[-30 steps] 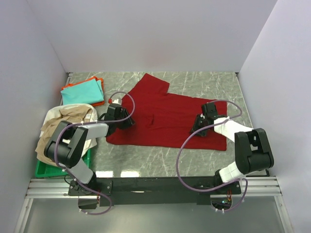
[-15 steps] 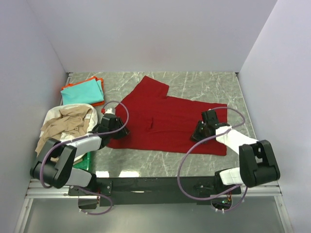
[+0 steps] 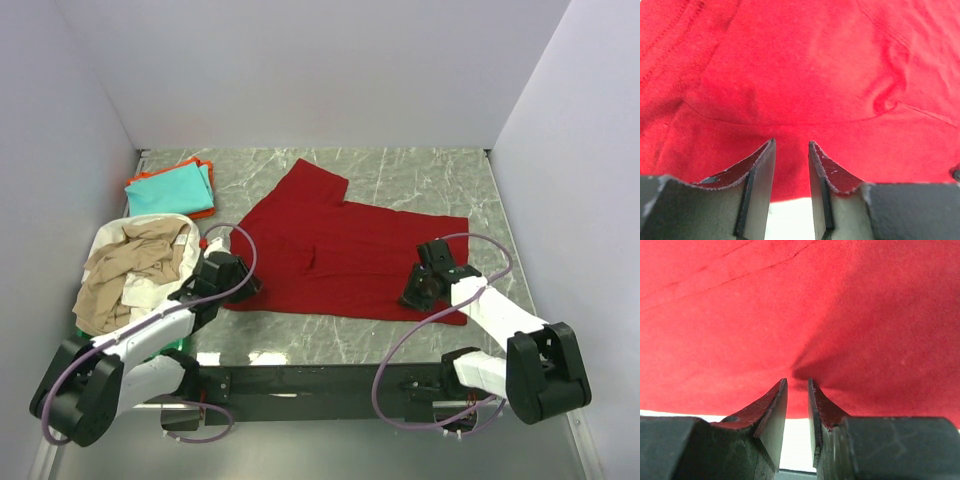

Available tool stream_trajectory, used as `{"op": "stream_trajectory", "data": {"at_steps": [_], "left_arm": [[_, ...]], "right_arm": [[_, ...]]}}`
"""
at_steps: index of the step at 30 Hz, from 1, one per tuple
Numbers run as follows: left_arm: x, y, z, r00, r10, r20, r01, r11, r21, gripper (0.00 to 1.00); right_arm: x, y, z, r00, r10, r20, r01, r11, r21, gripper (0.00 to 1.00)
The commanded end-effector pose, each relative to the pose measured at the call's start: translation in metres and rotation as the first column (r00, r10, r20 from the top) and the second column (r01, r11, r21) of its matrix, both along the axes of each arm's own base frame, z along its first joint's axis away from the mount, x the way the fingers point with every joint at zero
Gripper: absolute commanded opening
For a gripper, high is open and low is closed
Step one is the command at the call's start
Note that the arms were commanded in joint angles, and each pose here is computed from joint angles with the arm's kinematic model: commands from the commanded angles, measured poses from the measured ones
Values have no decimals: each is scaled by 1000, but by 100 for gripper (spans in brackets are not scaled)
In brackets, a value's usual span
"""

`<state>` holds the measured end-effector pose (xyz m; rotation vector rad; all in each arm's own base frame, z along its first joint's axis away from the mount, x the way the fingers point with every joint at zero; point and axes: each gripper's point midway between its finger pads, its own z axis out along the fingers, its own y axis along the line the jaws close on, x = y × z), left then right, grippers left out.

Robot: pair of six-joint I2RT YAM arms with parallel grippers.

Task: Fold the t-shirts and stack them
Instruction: Fold the tshirt

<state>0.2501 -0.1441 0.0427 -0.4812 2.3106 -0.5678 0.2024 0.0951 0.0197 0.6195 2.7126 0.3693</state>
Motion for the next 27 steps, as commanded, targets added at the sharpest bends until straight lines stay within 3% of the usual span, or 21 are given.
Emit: {"op": "stream_trajectory", "data": {"at_steps": [1,7,14,20,27], "left_arm": [[14,-8,33,997,12,73,-10,1000,-19,39],[51,-39,72,983,-67,173,76,996,-48,40],[73,-83,67,954,-216,210,242,964,-106,37],[63,-76,22,973,-199,116,210,973,-98,36],[20,-42,-29,990,-136,-28,135,990,-42,36]], "right_arm": [[18,0,30,996,26,91,-24,999,-26,30],[55,24,60,974,87,211,-90,996,2,31],[69,74,40,963,207,174,-219,974,54,31],[50,93,6,964,251,93,-257,964,63,30],[11,90,-24,965,262,-3,-262,965,10,29]]}}
